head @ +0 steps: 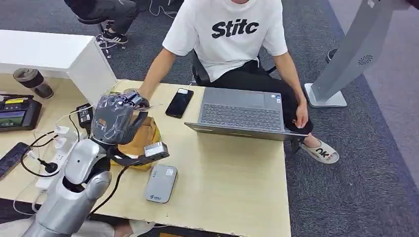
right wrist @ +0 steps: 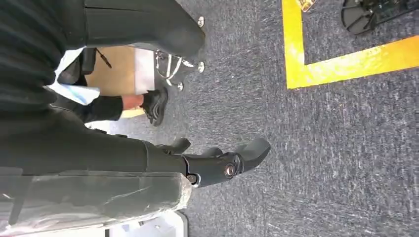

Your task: Pass the card to the sensor for recognition and then transmit it.

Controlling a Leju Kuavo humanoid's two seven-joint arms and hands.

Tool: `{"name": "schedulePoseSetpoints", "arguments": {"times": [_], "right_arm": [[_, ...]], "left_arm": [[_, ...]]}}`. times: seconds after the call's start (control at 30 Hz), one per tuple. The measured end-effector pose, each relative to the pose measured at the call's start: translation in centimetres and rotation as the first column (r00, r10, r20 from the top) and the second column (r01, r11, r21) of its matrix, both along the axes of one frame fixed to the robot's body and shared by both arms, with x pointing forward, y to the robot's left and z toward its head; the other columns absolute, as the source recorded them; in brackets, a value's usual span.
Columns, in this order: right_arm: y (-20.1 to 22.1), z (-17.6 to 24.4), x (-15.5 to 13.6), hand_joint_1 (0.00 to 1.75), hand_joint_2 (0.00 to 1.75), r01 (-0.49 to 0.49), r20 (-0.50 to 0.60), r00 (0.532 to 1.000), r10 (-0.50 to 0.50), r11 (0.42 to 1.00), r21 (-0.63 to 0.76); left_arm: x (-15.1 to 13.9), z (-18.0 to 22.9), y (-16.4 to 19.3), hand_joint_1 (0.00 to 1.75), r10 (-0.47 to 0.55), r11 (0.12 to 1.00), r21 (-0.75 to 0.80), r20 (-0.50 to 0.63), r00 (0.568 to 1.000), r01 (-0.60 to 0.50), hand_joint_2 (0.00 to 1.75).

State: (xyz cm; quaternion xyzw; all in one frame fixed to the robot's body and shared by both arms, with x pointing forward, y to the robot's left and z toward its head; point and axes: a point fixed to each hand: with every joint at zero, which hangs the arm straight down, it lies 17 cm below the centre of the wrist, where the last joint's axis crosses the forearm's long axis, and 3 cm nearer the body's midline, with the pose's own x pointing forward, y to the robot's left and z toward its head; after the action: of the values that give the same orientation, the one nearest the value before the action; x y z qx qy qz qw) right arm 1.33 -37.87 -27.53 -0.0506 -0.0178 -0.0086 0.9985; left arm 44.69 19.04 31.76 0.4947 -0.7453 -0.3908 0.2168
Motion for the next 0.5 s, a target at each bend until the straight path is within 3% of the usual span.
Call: {"name": "schedulePoseSetpoints", "arguments": {"times": [0.3,0.5], "right_arm": [[0.0,0.0,-0.6,0.00,1.75,0.005,-0.008,1.000,-0.005,1.000,0.001],[0.0,0.0,-0.6,0.00,1.75,0.006,-0.008,1.000,-0.006,1.000,0.001]], "left_arm": [[-4.5,-1.6,0.4,1.75,-0.088,0.995,-0.059,-0.058,0.994,0.085,1.75],[-5.9,-1.9,0.4,1.75,-0.107,0.993,-0.052,-0.063,0.992,0.104,1.75]]}}
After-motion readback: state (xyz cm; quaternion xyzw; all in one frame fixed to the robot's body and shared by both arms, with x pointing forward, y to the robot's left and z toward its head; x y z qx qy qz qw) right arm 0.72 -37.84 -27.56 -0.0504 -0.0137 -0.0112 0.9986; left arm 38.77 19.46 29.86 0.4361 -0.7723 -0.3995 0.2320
